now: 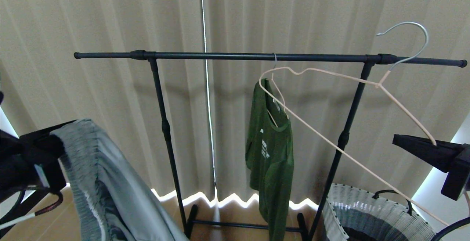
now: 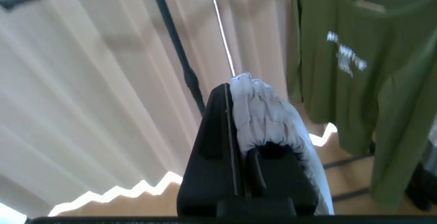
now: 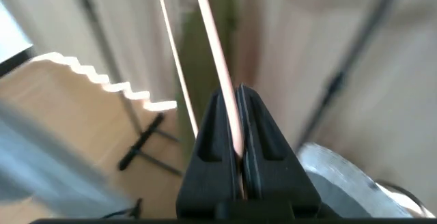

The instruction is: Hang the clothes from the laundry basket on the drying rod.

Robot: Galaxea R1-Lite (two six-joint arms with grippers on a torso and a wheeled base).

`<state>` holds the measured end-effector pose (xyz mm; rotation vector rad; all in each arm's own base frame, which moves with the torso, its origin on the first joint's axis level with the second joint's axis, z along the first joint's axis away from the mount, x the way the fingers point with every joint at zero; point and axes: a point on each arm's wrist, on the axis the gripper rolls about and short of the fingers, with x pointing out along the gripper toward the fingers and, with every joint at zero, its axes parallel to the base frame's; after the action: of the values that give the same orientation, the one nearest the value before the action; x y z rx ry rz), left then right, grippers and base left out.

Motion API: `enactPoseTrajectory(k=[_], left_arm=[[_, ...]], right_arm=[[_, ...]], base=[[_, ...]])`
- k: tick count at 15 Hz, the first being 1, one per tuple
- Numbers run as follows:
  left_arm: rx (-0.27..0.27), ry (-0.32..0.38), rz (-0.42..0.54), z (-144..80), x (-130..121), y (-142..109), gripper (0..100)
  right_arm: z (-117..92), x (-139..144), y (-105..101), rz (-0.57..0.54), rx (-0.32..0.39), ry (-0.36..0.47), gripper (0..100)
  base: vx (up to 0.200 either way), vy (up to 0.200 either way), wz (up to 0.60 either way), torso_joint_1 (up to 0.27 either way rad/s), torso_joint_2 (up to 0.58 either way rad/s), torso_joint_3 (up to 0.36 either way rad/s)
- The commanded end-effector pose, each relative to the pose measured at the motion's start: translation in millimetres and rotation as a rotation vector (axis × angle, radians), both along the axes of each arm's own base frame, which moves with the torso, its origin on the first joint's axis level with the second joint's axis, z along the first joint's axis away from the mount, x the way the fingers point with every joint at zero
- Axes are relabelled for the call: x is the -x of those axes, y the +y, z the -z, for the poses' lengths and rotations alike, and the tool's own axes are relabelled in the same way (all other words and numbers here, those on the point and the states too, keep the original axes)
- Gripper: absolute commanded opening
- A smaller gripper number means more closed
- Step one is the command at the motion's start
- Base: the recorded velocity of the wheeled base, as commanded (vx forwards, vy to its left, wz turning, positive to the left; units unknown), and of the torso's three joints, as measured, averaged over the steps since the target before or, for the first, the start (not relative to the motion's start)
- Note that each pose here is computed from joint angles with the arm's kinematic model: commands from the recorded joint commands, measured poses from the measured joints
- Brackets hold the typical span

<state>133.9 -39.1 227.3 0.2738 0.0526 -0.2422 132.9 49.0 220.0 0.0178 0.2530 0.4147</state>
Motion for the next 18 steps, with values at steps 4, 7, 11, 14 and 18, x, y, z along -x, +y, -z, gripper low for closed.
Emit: enactPoseTrajectory(k=[4, 7, 11, 14, 18], left_arm=[[-0.013, 0.062, -0.003, -18, -82, -52, 0], [-0.042, 0.088, -0.131, -26, -124, -69, 0], [0.07, 0.149, -0.28, -29, -166, -83, 0], [0.1, 0.165, -0.317, -20, -173, -94, 0], [0.124, 0.177, -0.301, -16, -173, -104, 0]], right_arm=[[16, -10, 28, -0.138, 0.026, 0.098, 0], [27, -15, 56, -0.23, 0.001, 0.201, 0], [21, 0, 76, -0.34, -0.052, 0.224, 0], [20, 3, 85, -0.385, -0.048, 0.227, 0], [20, -16, 106, -0.382, -0.033, 0.252, 0]], base=[[0.0, 0.0, 0.0, 0.0, 0.0, 0.0], [0.0, 0.0, 0.0, 0.0, 0.0, 0.0], [0.0, 0.0, 0.0, 0.0, 0.0, 0.0], [0.0, 0.0, 0.0, 0.0, 0.0, 0.0], [0.0, 0.0, 0.0, 0.0, 0.0, 0.0]])
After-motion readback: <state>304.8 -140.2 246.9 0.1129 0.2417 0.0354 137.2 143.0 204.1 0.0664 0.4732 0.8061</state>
